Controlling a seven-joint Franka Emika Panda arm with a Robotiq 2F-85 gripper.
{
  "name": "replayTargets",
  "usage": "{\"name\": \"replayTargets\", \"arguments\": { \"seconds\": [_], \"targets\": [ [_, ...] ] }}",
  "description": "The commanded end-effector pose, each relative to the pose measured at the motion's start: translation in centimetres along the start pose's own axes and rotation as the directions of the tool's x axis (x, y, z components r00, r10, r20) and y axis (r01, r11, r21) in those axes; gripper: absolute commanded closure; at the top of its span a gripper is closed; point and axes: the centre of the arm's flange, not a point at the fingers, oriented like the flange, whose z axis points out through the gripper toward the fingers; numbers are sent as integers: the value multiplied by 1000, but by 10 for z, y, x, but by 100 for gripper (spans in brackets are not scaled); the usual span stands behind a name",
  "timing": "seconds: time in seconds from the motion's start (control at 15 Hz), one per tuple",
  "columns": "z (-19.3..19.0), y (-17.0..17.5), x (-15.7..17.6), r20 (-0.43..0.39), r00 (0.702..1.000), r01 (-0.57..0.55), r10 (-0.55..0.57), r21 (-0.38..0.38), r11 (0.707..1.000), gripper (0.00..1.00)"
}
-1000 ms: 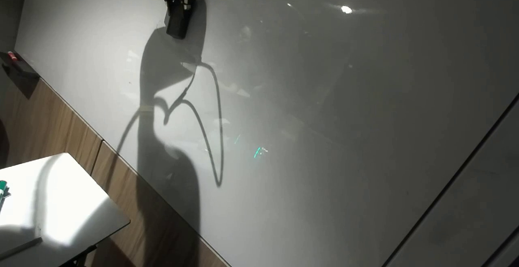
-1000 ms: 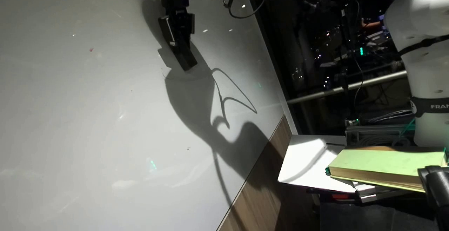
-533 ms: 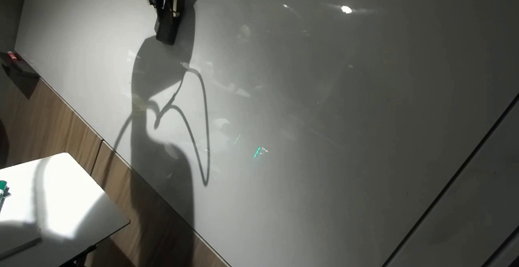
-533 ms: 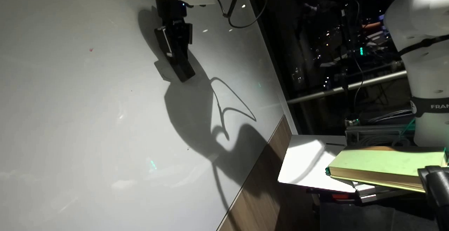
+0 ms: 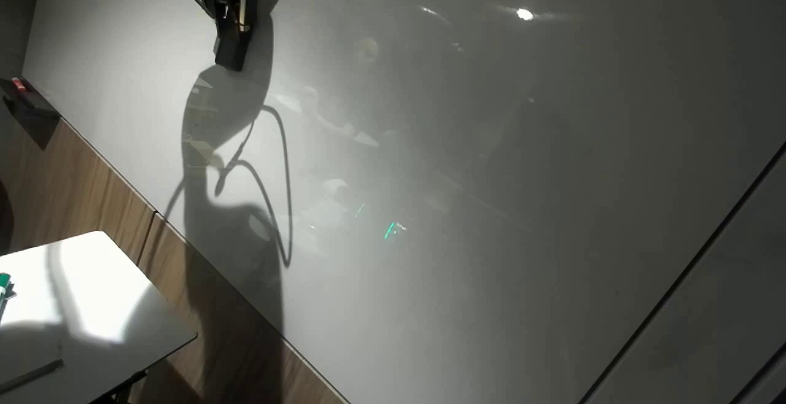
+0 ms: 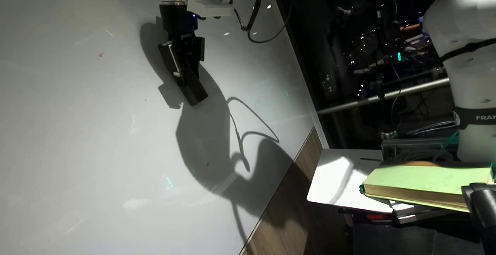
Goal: Use the duster to erase the writings on the whiteboard
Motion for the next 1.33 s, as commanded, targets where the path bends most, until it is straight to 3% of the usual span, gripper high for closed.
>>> {"name": "replayTargets", "arguments": {
  "seconds": [0.0, 0.47, 0.73, 0.87, 1.0, 1.07, 1.27],
  "targets": [
    [12, -25, 21, -82, 996, 29, -26, 37, 999, 70],
    [24, -30, 28, -100, 993, 65, -61, 43, 997, 70],
    [41, 2, 44, -88, 995, 53, -51, 24, 998, 70],
    [59, 25, 22, -22, 999, 48, -47, 36, 998, 70],
    [68, 50, -27, 78, 995, 52, -57, 68, 996, 70],
    [45, 44, -75, 112, 992, 56, -65, 82, 995, 70],
    [48, 62, -126, 208, 974, 60, -83, 114, 992, 70]
  ]
}}
